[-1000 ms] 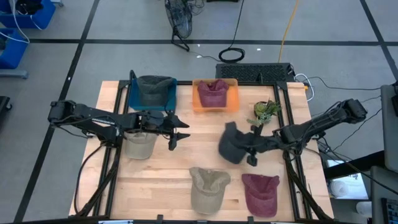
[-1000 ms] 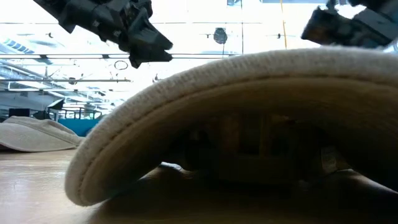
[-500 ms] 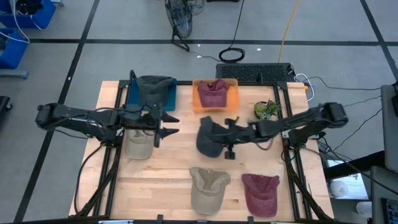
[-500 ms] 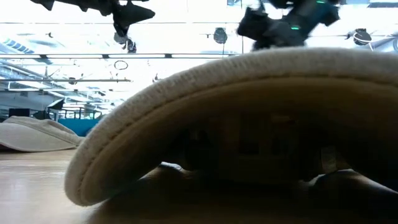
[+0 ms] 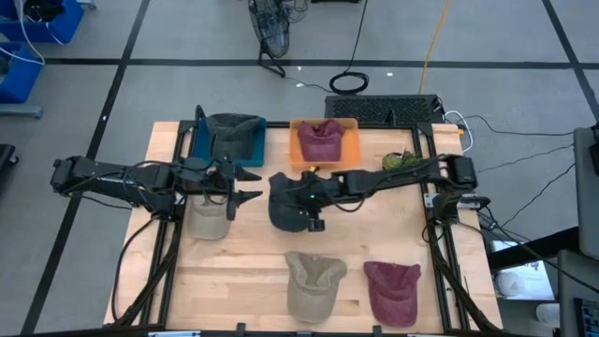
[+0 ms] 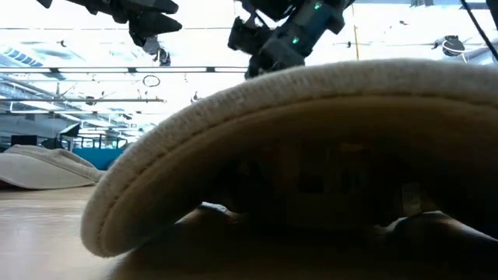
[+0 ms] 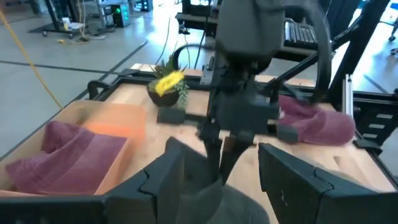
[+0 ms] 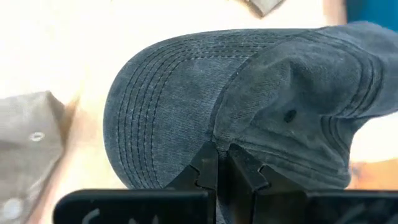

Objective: Pick & Place hat
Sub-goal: Put the black cap into the blue bin

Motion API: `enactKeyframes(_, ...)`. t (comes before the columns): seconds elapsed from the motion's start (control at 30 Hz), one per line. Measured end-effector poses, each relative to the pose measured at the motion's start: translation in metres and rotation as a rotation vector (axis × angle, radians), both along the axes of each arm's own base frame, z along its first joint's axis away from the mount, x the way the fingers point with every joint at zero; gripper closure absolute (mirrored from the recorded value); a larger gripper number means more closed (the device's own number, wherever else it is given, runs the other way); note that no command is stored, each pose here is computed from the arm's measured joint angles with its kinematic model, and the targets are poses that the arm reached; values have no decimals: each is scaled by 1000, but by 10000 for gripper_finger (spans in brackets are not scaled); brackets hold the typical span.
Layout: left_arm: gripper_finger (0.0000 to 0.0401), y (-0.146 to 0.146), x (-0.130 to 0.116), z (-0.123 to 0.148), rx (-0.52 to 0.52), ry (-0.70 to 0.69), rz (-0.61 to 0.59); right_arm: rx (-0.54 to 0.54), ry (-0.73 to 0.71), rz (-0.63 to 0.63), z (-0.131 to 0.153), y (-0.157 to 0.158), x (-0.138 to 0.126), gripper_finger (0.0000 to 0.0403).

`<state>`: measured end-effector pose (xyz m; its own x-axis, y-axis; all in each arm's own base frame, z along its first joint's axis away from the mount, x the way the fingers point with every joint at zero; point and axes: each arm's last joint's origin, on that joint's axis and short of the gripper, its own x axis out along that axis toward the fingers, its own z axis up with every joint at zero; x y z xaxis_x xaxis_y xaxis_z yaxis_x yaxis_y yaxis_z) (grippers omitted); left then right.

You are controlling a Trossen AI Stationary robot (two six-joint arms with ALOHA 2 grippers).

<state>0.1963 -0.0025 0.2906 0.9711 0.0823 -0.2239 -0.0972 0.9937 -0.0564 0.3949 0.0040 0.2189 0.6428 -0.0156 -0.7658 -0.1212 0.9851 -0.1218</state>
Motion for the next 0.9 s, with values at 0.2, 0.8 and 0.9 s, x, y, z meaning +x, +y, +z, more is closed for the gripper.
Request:
enactKeyframes(0.2,194,0,0,-3,0,26,-1,-23,5,11,-13,-5,8,393)
enactKeyframes(0.8,194,-1,21,-28,-24,167,2,-61,4,-60,9,-2,-5,203)
enactKeyframes(0.9,194,-1,30,-37,-24,199,3,-57,9,-106,28,-1,-20,198)
